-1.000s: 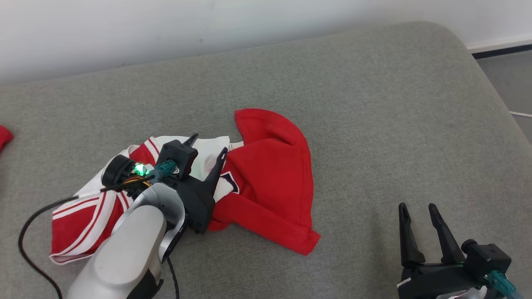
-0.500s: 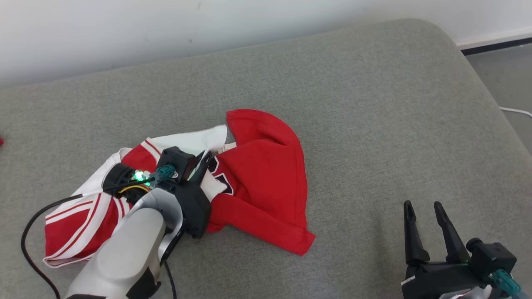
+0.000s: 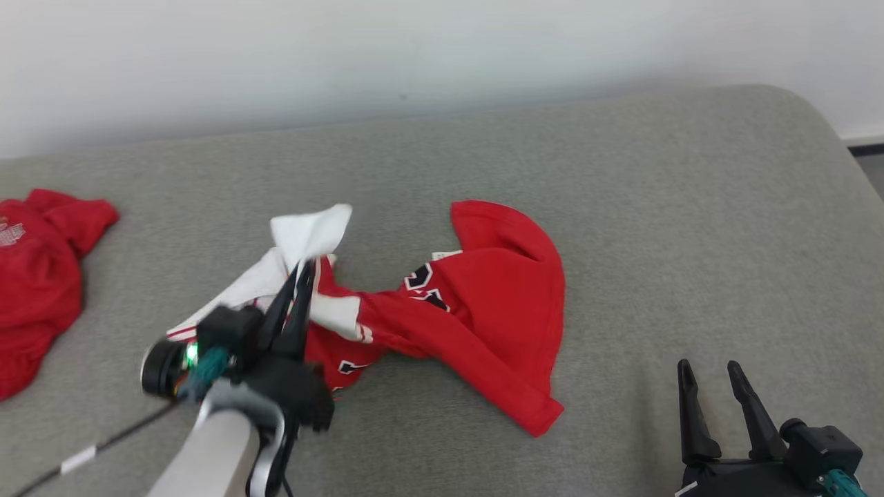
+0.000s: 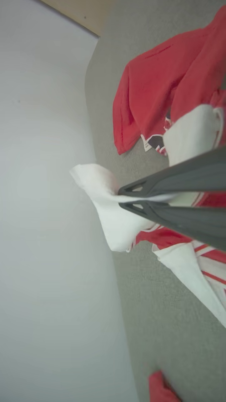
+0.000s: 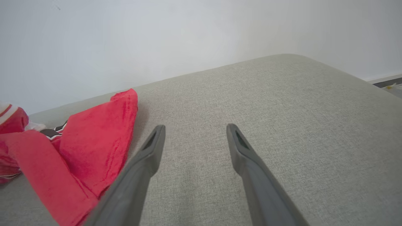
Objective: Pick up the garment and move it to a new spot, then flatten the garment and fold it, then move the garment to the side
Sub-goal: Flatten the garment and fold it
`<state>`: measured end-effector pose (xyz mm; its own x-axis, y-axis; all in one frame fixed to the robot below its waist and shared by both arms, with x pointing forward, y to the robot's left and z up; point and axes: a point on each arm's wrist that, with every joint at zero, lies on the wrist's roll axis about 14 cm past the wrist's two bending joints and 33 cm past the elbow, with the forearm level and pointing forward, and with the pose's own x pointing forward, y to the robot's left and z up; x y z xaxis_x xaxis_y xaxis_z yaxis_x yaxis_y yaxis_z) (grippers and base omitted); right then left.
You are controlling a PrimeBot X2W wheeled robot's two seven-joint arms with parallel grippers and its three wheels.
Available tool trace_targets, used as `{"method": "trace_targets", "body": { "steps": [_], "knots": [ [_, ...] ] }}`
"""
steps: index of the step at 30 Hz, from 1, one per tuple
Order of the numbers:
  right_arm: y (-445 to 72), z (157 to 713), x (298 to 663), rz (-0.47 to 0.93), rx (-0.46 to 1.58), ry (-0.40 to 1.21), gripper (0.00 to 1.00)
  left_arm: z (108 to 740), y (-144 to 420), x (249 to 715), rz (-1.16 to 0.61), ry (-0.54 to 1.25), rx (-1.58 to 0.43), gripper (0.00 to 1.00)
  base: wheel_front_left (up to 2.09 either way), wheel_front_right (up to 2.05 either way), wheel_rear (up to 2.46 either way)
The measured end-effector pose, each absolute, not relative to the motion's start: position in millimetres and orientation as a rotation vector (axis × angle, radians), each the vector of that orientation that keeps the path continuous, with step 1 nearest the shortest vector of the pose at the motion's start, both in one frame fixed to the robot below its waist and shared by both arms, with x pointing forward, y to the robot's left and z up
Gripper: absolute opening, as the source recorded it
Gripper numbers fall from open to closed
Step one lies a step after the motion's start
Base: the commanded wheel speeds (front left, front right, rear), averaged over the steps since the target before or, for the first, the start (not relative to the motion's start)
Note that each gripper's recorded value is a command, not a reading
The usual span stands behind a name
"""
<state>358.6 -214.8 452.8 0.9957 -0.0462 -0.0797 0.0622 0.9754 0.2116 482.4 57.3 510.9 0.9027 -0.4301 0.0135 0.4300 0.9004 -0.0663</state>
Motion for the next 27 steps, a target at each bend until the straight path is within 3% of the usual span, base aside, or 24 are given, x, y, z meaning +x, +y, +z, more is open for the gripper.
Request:
{"method": "trace_targets", "body": {
  "steps": [9, 22, 23, 24, 27],
  "knots": [
    [-184.9, 456.9, 374.5, 0.048, 0.216, 0.067, 1.00, 479.9, 103.7, 398.2, -0.257, 0.062, -0.203, 0.00, 0.00, 0.00, 0.00],
    [-171.2, 457.9, 379.6, 0.096, 0.211, 0.068, 1.00, 412.5, 100.3, 326.6, -0.176, 0.294, -0.315, 0.00, 0.00, 0.00, 0.00],
    [-172.2, 458.5, 378.8, 0.093, 0.211, 0.066, 1.00, 406.7, 98.0, 323.1, -0.181, 0.314, -0.318, 0.35, 0.00, 0.00, 0.00],
    [-172.6, 458.9, 378.5, 0.092, 0.211, 0.065, 1.00, 405.7, 97.2, 322.2, -0.184, 0.317, -0.313, 1.00, 0.00, 0.00, 0.00],
    [-174.3, 460.2, 378.0, 0.087, 0.211, 0.061, 1.00, 420.2, 99.5, 330.6, -0.179, 0.264, -0.323, 1.00, 0.00, 0.00, 0.00]
  ]
}}
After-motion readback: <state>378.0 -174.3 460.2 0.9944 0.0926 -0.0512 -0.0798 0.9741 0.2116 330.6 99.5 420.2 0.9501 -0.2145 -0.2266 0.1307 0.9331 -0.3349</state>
